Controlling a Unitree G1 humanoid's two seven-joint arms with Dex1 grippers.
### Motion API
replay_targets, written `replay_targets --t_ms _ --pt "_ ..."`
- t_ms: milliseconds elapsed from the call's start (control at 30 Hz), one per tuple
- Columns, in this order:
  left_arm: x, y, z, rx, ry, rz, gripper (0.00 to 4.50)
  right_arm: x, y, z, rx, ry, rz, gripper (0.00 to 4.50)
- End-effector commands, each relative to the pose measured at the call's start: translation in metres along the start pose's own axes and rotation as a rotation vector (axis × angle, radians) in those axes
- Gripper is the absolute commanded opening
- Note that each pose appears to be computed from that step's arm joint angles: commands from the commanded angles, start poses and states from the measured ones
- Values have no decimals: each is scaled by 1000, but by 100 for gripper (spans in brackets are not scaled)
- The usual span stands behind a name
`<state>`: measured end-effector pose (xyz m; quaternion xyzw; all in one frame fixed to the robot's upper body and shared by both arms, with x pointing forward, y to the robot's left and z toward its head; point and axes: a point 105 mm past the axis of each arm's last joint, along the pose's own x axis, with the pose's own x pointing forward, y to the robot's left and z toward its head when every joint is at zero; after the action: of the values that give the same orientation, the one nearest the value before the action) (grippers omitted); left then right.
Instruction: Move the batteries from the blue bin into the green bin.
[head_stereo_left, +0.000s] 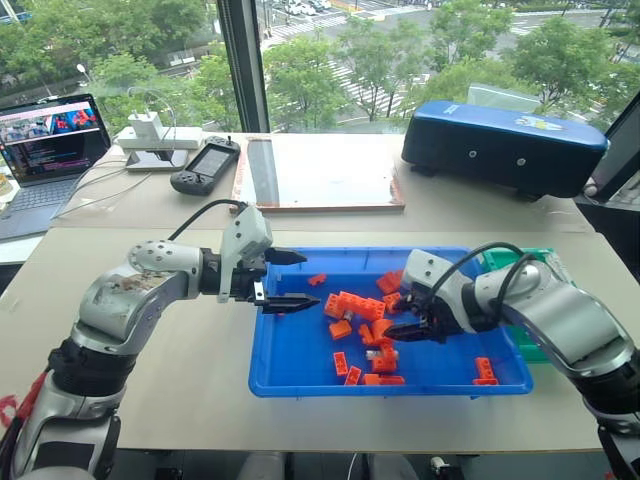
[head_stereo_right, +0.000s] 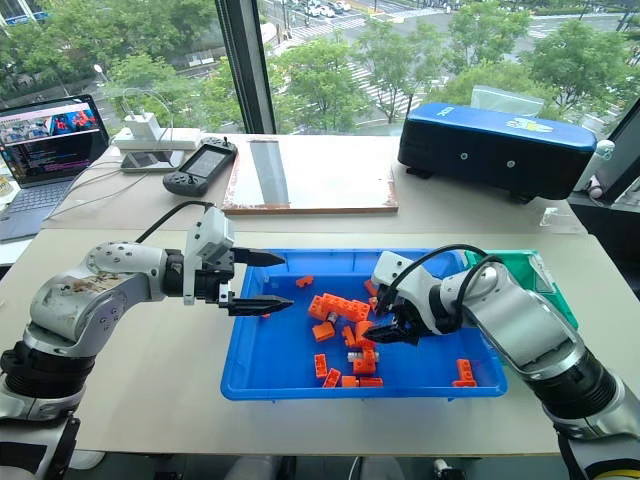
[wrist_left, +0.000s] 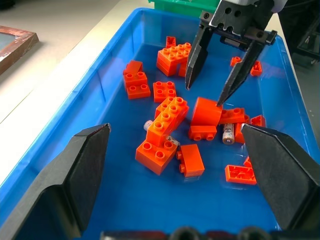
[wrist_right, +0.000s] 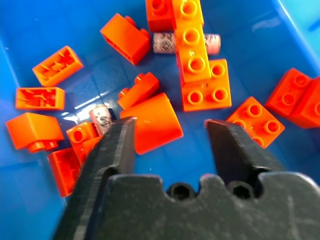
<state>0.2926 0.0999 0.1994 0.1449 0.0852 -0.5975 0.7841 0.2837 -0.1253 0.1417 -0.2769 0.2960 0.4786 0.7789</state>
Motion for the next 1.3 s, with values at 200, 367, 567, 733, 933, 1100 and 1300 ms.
replay_targets --t_ms 200,367,567,733,933,1100,1300 --pt "-4 -1 9 44 -19 6 450 -4 0 10 -16 -32 -11 34" --pt "-4 -2 9 41 -18 4 450 -11 -6 17 -39 -49 -46 148" --pt "-3 -2 9 40 -19 1 450 -8 -1 17 -64 -41 -24 242" --pt "-3 -2 9 40 -18 1 450 -5 6 14 -63 -29 10 242" --pt "-3 -2 9 40 -16 4 450 -3 12 16 -67 -35 42 242" --pt "-4 -2 8 38 -15 6 450 -6 11 22 -67 -56 32 305" --pt "-4 -2 8 37 -14 5 450 -9 5 27 -104 -67 -9 448"
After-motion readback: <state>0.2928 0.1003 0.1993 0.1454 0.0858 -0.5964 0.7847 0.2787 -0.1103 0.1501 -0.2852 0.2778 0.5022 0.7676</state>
